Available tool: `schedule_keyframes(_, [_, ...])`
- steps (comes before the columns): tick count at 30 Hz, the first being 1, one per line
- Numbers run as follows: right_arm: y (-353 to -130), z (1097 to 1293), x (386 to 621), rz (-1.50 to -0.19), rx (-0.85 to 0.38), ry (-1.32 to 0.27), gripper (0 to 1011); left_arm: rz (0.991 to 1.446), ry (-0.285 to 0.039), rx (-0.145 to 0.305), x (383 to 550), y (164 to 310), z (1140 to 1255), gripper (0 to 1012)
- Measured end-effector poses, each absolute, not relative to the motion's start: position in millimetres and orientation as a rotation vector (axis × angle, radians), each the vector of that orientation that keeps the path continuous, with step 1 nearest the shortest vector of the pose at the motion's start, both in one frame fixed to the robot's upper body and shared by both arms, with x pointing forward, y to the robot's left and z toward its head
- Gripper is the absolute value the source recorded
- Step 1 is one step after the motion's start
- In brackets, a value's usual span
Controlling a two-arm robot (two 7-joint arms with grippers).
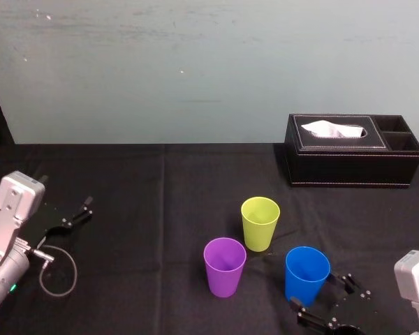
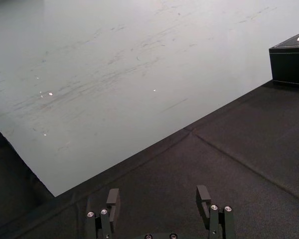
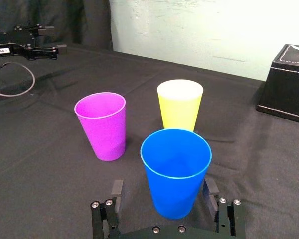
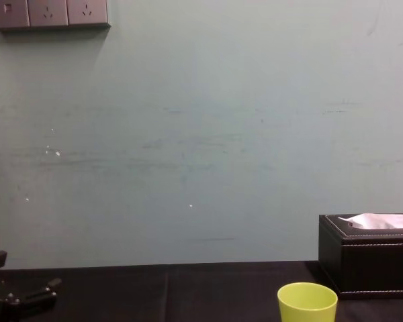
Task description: Stack the three plastic cups sequentially using one hand.
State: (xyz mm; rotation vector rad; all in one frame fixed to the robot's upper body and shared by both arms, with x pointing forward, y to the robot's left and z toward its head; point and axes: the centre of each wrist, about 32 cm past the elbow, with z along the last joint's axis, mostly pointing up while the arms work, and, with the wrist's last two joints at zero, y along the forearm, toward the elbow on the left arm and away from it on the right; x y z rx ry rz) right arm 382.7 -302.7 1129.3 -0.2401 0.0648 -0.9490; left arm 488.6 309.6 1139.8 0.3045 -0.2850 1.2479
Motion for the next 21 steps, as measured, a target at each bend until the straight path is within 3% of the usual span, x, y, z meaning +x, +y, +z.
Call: schedule_keyframes(21, [-294.3,1128.1,399.2,-0.955,-0.235,0.066,1000,1.248,-0.285,0.304,488.6,309.7,1139.8,1000])
